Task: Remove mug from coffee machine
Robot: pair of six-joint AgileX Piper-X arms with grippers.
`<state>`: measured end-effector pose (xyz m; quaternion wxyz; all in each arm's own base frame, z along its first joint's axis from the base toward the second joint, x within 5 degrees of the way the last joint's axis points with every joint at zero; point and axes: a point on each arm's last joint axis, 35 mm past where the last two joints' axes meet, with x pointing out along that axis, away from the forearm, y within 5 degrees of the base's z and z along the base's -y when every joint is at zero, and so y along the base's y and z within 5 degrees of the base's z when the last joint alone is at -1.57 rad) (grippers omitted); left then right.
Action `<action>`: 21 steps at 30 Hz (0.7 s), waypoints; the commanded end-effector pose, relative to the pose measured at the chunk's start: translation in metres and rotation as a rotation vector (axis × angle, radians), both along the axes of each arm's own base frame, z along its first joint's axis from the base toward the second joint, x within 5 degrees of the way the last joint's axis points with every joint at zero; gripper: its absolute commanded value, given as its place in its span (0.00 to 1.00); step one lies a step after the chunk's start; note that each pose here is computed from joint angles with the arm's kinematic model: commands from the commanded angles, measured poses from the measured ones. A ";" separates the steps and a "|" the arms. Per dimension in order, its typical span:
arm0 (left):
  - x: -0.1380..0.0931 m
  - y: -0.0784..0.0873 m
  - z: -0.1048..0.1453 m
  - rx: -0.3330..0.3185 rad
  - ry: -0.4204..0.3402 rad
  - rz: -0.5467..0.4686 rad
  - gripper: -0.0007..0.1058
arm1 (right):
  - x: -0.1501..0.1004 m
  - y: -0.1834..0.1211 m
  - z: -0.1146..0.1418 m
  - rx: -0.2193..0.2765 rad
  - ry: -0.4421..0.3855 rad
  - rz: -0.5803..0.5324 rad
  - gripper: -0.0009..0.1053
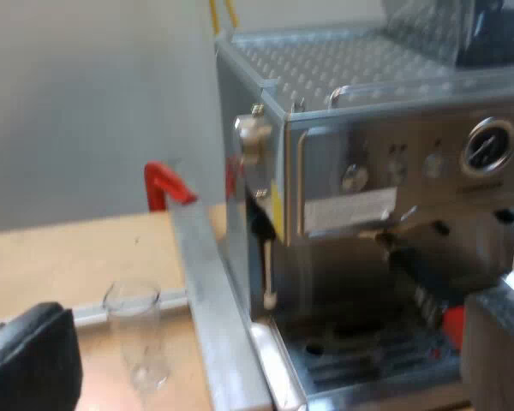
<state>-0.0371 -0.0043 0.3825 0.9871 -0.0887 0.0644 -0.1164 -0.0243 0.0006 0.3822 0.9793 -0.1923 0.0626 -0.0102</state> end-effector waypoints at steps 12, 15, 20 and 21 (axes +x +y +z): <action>0.002 0.004 -0.019 0.032 0.186 0.104 0.86 | 0.013 0.000 -0.019 0.101 0.041 -0.010 0.60; 0.011 0.005 -0.024 0.040 0.178 0.151 0.86 | 0.021 0.000 -0.027 0.065 0.061 -0.005 0.60; 0.028 0.004 -0.036 0.041 0.175 0.155 0.86 | 0.033 -0.001 -0.042 0.057 0.101 -0.005 0.60; 0.033 0.004 -0.040 0.041 0.177 0.155 0.86 | 0.036 -0.001 -0.047 0.058 0.117 -0.005 0.60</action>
